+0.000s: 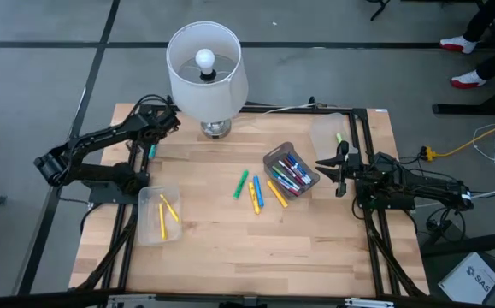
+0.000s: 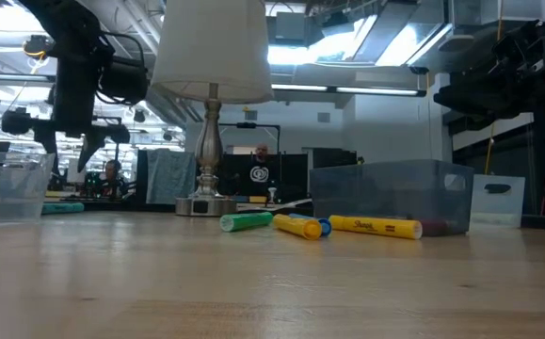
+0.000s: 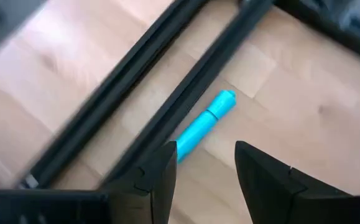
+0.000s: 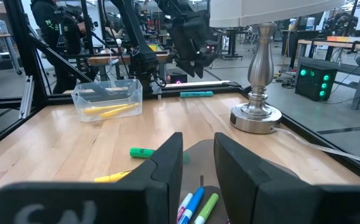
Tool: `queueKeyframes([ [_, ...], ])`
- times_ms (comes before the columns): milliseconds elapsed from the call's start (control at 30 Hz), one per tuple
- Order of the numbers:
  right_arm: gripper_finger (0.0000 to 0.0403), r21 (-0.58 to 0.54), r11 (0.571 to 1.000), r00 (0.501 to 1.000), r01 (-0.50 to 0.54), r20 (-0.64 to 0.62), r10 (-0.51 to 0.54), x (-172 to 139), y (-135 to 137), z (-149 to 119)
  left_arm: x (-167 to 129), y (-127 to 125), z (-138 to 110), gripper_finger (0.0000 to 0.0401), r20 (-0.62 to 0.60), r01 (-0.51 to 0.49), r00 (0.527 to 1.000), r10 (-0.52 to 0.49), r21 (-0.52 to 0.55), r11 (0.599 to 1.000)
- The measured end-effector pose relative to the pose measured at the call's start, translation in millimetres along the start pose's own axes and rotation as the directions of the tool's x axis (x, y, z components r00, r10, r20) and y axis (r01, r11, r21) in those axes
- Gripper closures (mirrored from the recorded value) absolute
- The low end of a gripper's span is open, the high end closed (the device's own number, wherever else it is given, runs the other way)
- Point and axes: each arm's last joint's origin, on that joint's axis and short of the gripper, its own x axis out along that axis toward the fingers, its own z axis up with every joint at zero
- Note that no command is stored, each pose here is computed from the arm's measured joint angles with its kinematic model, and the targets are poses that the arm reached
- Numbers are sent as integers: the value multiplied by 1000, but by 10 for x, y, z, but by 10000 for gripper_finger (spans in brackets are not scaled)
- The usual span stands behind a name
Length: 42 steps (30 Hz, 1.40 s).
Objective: Pick & Place Markers
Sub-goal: Put the yellow highlighter pen into the right transparent bin
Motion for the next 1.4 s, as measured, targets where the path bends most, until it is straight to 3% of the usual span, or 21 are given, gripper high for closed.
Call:
queueKeyframes([
  [167, 312, 0, 1000, 1000, 0, 0, 0, 0, 0, 1, 13, -4, -7, 244, -2, -11, 1000, 11, 235, 972],
  [367, 312, 0, 1000, 1000, -1, 0, 1, 0, 0, 1, 38, 36, -26, 244, -3, -73, 997, 80, 364, 929],
  [533, 312, 0, 1000, 1000, 0, 0, 0, 0, 0, 1, 56, 90, -38, 244, 13, -152, 987, 161, 410, 900],
  [1067, 312, 0, 1000, 1000, 0, 0, 0, 0, 0, 1, 270, -14, -151, 244, 10, -243, 959, 282, 538, 807],
  [1400, 312, 0, 1000, 1000, 0, 0, 0, 0, 0, 0, 368, -31, -210, 244, 1, -280, 944, 331, 535, 797],
])
